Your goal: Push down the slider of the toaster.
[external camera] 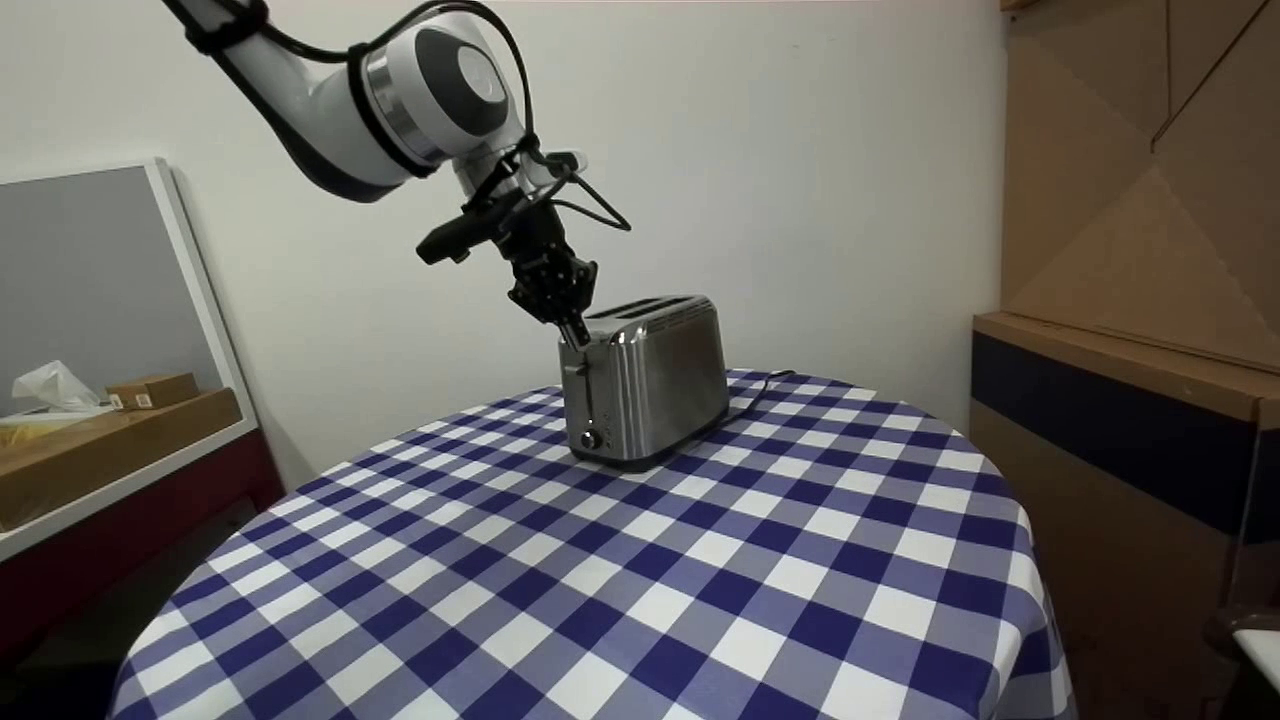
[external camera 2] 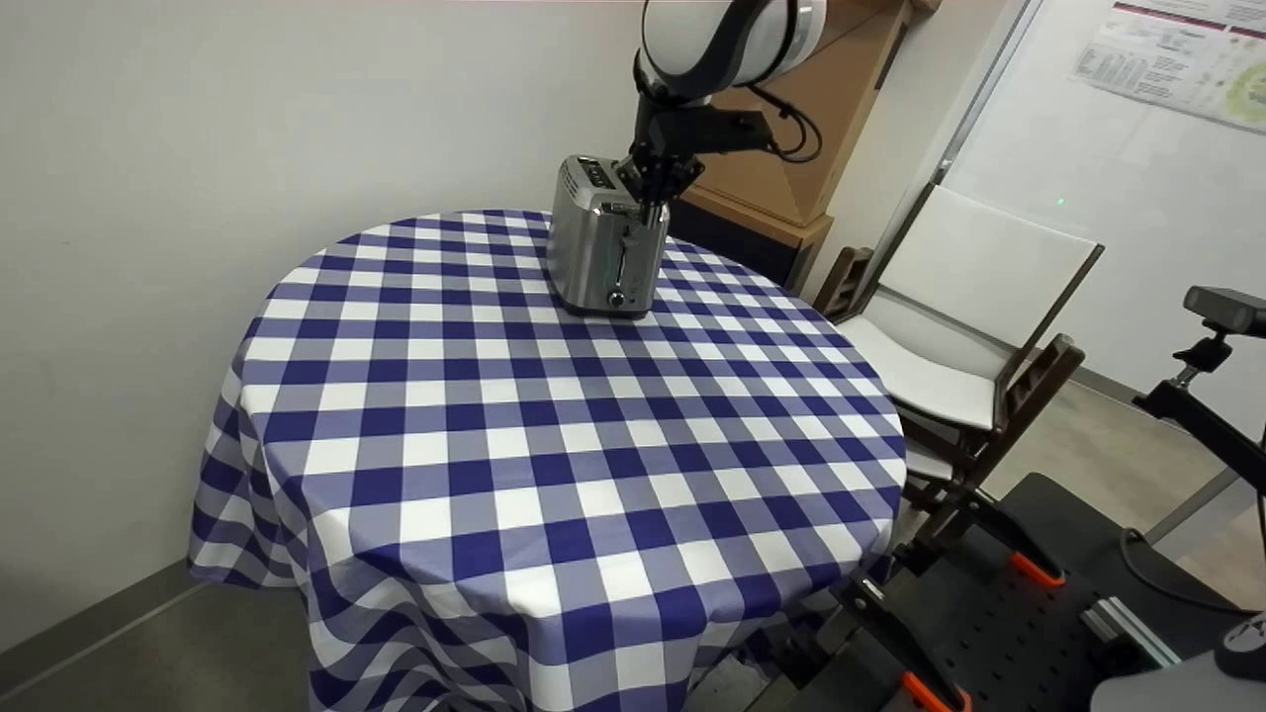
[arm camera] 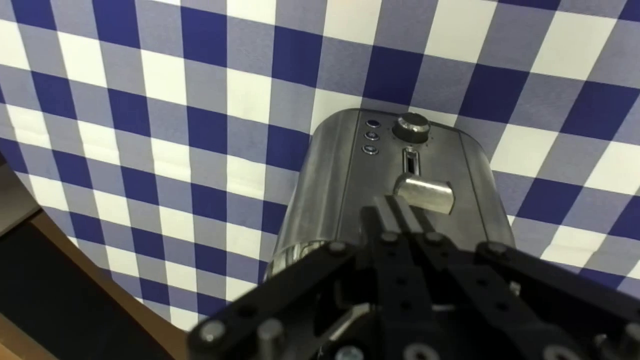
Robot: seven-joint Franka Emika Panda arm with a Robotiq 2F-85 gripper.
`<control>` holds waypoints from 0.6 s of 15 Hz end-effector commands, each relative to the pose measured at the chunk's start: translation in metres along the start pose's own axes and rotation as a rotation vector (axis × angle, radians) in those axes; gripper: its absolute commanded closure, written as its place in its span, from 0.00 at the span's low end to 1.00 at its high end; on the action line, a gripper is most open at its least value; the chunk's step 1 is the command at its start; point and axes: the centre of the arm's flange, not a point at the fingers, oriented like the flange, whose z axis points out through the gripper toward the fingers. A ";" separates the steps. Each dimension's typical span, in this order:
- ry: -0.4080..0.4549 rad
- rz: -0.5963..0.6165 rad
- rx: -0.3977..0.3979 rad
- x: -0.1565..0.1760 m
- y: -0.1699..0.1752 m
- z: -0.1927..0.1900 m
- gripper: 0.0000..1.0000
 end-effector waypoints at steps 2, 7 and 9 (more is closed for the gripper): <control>-0.034 -0.002 -0.031 0.011 -0.013 0.042 1.00; -0.068 -0.028 -0.046 0.008 -0.025 0.078 1.00; -0.081 -0.035 -0.054 0.008 -0.026 0.091 1.00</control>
